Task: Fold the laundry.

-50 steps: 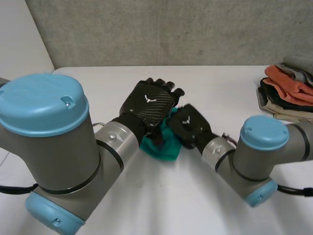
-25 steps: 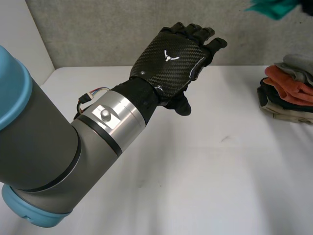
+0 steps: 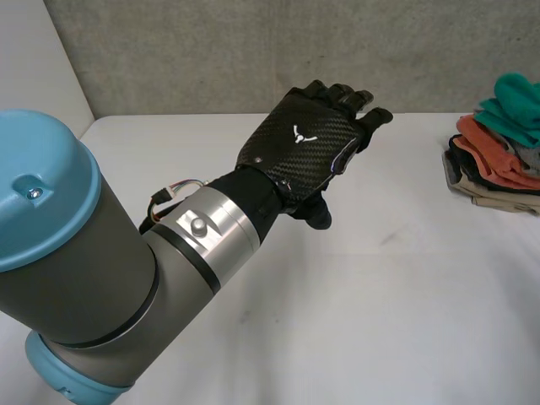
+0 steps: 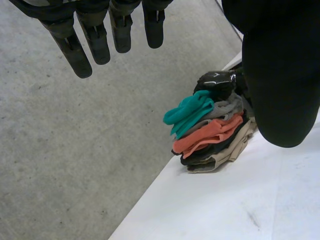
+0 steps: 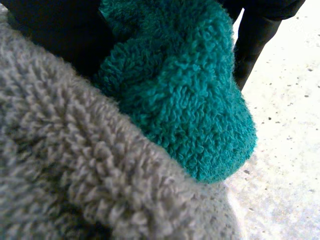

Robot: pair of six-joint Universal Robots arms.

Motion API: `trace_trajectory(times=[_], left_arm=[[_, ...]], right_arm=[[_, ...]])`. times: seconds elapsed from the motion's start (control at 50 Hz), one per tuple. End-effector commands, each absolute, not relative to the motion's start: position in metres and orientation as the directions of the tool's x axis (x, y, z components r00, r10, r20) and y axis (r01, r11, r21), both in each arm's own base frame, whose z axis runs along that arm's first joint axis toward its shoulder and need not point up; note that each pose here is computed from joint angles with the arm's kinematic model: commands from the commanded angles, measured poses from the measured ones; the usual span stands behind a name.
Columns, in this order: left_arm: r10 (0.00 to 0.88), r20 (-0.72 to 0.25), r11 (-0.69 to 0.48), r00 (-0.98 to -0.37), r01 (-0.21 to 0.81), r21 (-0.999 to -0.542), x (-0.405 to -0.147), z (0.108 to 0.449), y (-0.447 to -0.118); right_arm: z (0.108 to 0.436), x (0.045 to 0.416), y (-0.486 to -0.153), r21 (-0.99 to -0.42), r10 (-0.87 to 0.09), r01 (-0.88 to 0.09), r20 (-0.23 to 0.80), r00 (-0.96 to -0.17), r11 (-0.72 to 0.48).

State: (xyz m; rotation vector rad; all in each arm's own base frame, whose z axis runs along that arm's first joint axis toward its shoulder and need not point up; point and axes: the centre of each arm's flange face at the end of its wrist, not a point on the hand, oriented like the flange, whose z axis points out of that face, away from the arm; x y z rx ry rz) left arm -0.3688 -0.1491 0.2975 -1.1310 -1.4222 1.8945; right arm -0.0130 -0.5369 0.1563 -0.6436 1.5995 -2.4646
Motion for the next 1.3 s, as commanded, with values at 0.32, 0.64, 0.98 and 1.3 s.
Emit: trace_trajectory(times=[0.32,0.64,0.98,1.3], left_arm=[[0.794,-0.317,-0.338,-0.519,0.057,-0.939,-0.37,0.308,-0.142],[0.669,-0.293,-0.39,-0.683,0.013,-0.921,-0.344,0.352,-0.147],[0.275,-0.25,-0.17,-0.928,0.209,-0.963,-0.244,0.32,-0.216],[0.325,-0.174,-0.12,-0.93,0.142,-0.983,-0.238,0.303,-0.222]], right_arm=[[0.263,-0.044,-0.467,-0.936,-0.169,-0.223,0.275,-0.947,-0.273],[0.361,-0.035,-0.41,-0.841,0.306,-0.527,0.474,-0.826,-0.123],[0.31,0.221,-0.288,-0.931,-0.337,-0.135,0.253,-0.907,-0.338],[0.275,0.248,-0.28,-0.964,-0.296,-0.147,0.21,-0.932,-0.22]])
